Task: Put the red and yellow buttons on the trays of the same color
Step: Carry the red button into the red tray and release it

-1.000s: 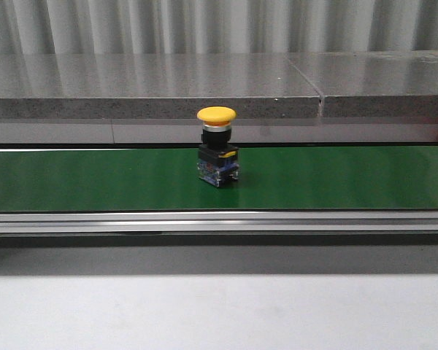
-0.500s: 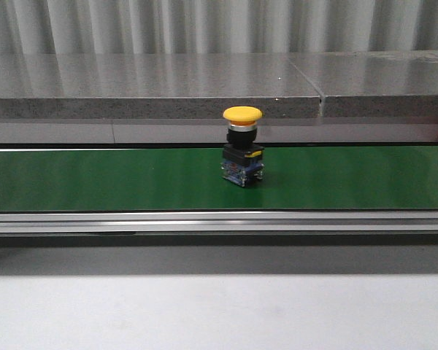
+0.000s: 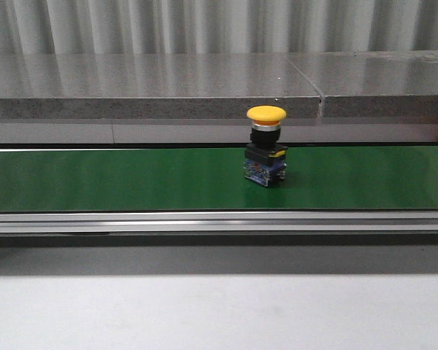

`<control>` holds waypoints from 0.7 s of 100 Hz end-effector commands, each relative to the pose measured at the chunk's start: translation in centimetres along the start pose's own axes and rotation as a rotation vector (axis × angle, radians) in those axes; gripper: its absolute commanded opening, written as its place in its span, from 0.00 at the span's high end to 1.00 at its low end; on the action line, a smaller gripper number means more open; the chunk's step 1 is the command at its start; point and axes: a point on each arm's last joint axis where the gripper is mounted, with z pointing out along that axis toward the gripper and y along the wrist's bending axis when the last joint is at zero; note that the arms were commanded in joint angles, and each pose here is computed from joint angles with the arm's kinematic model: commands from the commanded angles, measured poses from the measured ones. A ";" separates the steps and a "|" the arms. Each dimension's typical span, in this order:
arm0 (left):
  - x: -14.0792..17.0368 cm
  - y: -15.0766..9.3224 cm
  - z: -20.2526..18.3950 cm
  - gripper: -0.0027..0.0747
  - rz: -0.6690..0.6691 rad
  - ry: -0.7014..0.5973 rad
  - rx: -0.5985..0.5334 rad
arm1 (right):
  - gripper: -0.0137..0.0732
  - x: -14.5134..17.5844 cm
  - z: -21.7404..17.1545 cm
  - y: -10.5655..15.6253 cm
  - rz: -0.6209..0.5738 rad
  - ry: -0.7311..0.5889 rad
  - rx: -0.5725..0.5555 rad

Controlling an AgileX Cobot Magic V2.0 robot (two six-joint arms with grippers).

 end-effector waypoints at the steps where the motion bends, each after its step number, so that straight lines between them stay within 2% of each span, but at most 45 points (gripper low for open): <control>1: -1.5 -0.3 -0.3 0.99 0.001 -0.098 0.023 | 0.57 -3.0 -3.0 0.2 0.007 -0.136 0.021; 13: -1.5 -0.3 -0.3 0.99 0.001 -0.098 0.023 | 0.32 -3.1 -3.1 0.3 0.023 -0.150 0.020; 25: -1.5 -0.3 -0.3 0.99 0.001 -0.098 0.023 | 0.17 -3.5 -3.6 0.4 0.025 -0.167 0.022; 53: -1.5 -0.3 -0.3 0.99 0.001 -0.098 0.023 | 0.15 -5.6 -8.1 1.7 -0.010 -0.259 0.021; 70: -1.5 -0.3 -0.3 0.99 0.001 -0.098 0.023 | 0.15 -6.7 -12.6 3.7 -0.153 -0.296 -0.011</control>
